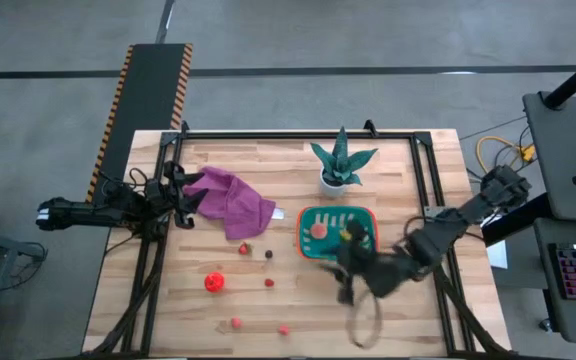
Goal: Pick and placing Produce into tupperware
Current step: Put the right apricot into the green basket
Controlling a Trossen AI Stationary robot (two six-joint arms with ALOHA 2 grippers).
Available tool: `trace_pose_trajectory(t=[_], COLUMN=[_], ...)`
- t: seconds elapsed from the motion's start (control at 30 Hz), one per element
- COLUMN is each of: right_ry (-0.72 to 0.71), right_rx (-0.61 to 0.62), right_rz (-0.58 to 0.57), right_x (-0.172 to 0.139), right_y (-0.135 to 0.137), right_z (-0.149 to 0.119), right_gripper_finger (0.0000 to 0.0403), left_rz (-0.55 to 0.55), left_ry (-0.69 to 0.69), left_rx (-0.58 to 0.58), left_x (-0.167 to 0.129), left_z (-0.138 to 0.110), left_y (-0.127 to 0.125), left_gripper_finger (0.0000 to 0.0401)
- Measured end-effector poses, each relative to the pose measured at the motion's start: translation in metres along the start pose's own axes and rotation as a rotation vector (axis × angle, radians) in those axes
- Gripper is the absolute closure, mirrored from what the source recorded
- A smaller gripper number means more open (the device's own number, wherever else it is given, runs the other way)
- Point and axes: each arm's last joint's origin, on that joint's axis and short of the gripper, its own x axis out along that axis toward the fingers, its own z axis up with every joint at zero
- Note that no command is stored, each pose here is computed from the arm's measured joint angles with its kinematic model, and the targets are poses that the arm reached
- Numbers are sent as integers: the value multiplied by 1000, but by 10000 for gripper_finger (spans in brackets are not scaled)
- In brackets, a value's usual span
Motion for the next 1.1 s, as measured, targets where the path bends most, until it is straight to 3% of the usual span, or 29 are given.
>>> trace_pose_trajectory(t=[0.13, 0.27, 0.4, 0.7, 0.97, 1.1], right_ry=[-205, -300, -241, -130, -43, 44], right_rx=[6, 52, -7, -171, -59, -76], right_rz=[231, 325, 289, 173, 169, 218], right_x=[-23, -36, -27, 26, 58, 78], right_y=[28, 47, 56, 79, 98, 108], right_z=[19, 25, 17, -14, -43, -68], right_gripper_finger=[282, 274, 235, 131, 126, 132], left_rz=[0, 0, 0, 0, 0, 0], left_ry=[1, 0, 0, 0, 3, 3], left_rx=[1, 0, 0, 0, 0, -1], left_x=[0, 0, 0, 0, 0, 0], left_z=[0, 0, 0, 0, 0, 0], left_y=[0, 0, 0, 0, 0, 0], left_gripper_finger=[202, 202, 202, 202, 202, 202])
